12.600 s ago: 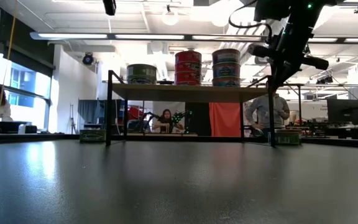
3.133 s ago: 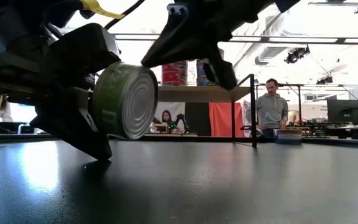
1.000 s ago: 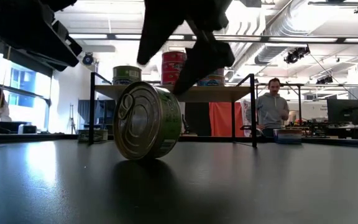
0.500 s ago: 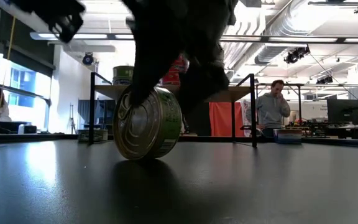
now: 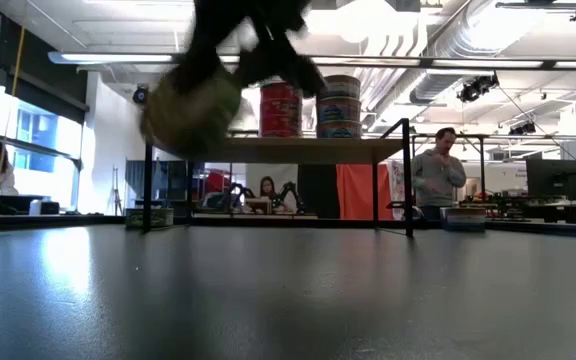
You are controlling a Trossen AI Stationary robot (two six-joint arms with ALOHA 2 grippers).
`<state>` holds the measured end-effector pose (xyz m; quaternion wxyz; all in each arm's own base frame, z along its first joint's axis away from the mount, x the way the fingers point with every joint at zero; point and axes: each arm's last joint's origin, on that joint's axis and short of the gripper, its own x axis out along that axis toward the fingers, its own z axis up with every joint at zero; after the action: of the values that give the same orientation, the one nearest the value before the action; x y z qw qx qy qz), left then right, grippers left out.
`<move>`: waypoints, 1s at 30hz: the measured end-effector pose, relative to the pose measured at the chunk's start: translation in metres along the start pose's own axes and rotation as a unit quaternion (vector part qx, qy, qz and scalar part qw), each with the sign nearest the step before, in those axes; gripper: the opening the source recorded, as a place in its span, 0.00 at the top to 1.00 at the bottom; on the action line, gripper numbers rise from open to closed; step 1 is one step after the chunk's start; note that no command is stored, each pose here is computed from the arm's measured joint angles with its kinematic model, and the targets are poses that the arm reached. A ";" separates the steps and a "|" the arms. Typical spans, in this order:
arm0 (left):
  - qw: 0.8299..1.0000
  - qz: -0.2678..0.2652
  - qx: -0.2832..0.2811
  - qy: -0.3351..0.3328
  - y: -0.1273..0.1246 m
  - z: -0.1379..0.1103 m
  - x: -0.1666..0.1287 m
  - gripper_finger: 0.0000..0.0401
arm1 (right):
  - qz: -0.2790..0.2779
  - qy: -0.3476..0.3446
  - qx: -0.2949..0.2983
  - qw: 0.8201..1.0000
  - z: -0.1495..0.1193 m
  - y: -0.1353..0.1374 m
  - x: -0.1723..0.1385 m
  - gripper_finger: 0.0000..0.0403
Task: Stack canned seafood by type on shelf
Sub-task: Put the green tuna can on the shelf
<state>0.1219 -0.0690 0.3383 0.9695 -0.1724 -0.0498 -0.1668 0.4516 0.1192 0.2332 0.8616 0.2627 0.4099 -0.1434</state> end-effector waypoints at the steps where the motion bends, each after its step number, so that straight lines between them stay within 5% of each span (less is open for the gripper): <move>1: 0.999 -0.011 0.002 -0.037 -0.002 0.010 -0.004 1.00 | 0.009 -0.023 0.002 1.000 0.012 0.001 -0.008 0.70; 5: 0.987 -0.030 0.047 -0.151 -0.005 0.035 -0.020 1.00 | 0.015 -0.134 0.034 0.990 0.072 -0.010 -0.030 0.70; 12: 0.983 -0.007 0.059 -0.171 -0.003 0.039 -0.025 1.00 | 0.078 -0.306 0.135 0.939 0.170 -0.062 -0.060 0.70; 20: 0.991 0.016 0.058 -0.121 -0.001 0.019 -0.009 1.00 | 0.068 -0.335 0.261 0.903 0.201 -0.111 -0.065 0.70; 23: 0.992 0.025 0.060 -0.112 -0.001 0.015 -0.004 1.00 | 0.069 -0.334 0.251 0.906 0.203 -0.113 -0.065 0.70; 30: 0.992 0.053 0.063 -0.100 0.001 0.011 0.000 1.00 | 0.003 -0.243 0.180 0.953 0.175 -0.098 -0.088 0.70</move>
<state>0.1222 -0.0644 0.3484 0.9761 -0.1291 -0.1477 -0.0931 0.4613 -0.0584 0.3612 0.8739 0.3718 0.1552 -0.2719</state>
